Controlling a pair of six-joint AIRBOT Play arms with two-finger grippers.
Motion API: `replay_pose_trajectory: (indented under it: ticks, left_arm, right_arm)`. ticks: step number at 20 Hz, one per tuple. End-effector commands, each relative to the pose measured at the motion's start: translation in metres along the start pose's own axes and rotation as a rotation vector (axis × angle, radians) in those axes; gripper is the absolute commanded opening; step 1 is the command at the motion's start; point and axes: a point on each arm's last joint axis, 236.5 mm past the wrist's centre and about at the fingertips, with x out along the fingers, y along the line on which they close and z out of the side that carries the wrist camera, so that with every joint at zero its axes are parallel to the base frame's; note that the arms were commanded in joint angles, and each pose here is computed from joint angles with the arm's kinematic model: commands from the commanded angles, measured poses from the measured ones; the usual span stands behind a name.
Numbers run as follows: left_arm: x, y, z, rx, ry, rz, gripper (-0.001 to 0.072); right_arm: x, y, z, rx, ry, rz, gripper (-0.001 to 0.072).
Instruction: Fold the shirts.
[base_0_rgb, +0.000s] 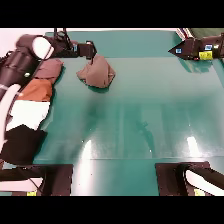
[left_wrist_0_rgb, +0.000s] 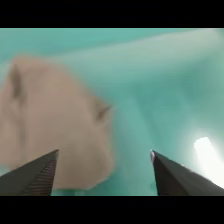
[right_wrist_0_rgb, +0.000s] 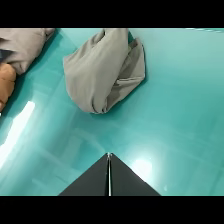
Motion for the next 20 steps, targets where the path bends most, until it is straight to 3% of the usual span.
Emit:
replay_pose_trajectory:
  ticks: [1, 5, 10, 11, 13, 16, 20]
  left_arm:
    - [0.069, 0.067, -0.058, -0.168, 0.162, 0.091, 0.0681]
    - [0.125, 0.09, -0.114, -0.229, 0.263, 0.108, 0.0682]
    - [0.142, 0.077, -0.111, -0.346, 0.221, 0.04, 0.0678]
    - [0.142, 0.076, -0.109, -0.347, 0.22, 0.038, 0.0554]
    - [0.137, 0.071, -0.105, -0.34, 0.235, 0.029, 0.0024]
    - [0.104, 0.049, -0.045, -0.25, 0.158, -0.024, 0.0028]
    - [-0.058, -0.015, 0.123, 0.005, -0.269, -0.129, 0.0028]
  right_arm:
    - [0.0, 0.001, -0.001, 0.004, 0.005, 0.007, 0.0014]
    - [0.0, 0.002, -0.003, 0.004, 0.015, 0.009, 0.0014]
    - [0.0, 0.004, -0.013, 0.004, 0.057, 0.019, 0.0014]
    - [0.0, 0.004, -0.013, 0.004, 0.056, 0.019, 0.0014]
    - [-0.001, 0.005, -0.013, 0.003, 0.057, 0.021, 0.0014]
    - [-0.013, 0.016, -0.003, -0.03, 0.036, 0.026, 0.0014]
    - [-0.056, 0.051, 0.04, -0.146, -0.083, 0.034, 0.0014]
